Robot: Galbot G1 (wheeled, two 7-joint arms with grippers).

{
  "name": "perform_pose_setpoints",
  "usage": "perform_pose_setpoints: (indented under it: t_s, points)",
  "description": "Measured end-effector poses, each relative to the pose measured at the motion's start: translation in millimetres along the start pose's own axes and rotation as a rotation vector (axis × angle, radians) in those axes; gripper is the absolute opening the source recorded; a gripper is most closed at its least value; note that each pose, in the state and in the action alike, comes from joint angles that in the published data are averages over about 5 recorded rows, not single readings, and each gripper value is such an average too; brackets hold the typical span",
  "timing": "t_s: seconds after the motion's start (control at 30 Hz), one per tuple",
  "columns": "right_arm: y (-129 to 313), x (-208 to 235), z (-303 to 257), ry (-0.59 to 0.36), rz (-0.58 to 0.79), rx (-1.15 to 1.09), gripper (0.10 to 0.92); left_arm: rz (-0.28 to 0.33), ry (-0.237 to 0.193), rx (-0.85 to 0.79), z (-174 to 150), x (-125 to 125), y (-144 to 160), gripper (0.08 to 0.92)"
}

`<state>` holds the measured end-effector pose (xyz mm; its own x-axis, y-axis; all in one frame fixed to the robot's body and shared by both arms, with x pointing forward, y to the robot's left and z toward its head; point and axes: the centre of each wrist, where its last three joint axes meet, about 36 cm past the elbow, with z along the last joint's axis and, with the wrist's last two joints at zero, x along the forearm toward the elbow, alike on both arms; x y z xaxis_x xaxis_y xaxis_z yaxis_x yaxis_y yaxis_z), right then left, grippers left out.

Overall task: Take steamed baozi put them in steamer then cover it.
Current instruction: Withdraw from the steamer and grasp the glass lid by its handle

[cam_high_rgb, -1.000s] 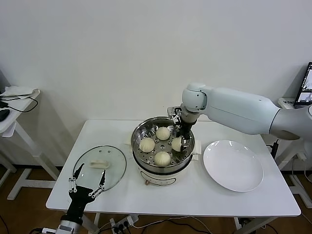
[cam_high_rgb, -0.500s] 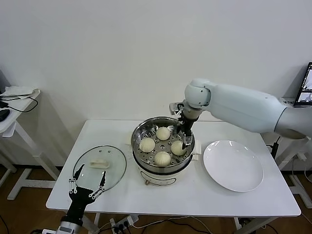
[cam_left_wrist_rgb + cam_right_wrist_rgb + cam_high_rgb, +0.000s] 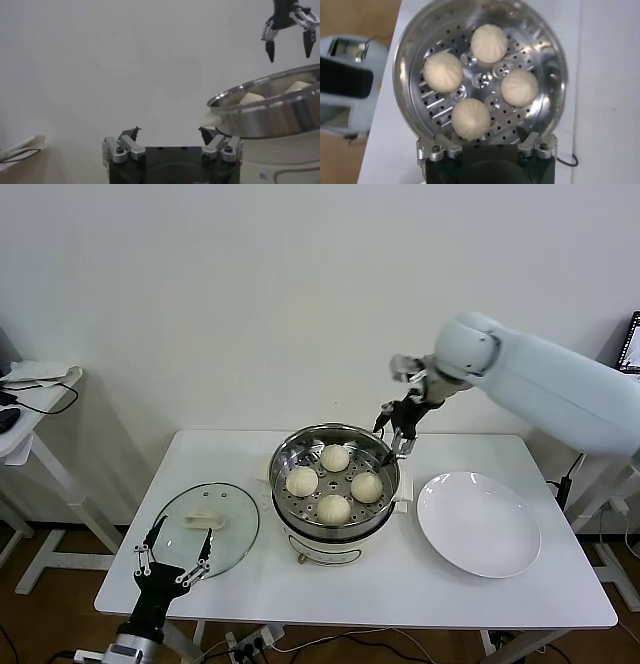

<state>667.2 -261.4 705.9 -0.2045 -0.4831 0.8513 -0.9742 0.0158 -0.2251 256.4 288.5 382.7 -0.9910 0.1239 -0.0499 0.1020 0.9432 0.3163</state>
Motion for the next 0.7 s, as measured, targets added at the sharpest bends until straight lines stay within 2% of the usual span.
perform_pose_setpoints:
  t_s: [0.17,0.33,0.7]
  points:
    - [17.0,24.0,44.8,-0.193,0.160,-0.058,0.823,-0.010,0.005,0.033,-12.3,-6.3,5.4,0.823]
    - [49.6,30.0,95.0,-0.387,0.353,-0.129,0.823,-0.021,-0.002,0.066,-19.6,-13.5,5.2,0.823]
    - [151.4,-17.1,157.3,-0.749,0.783,-0.360,0.823,-0.042,-0.033,0.082,-23.9,-26.3,5.9,0.823]
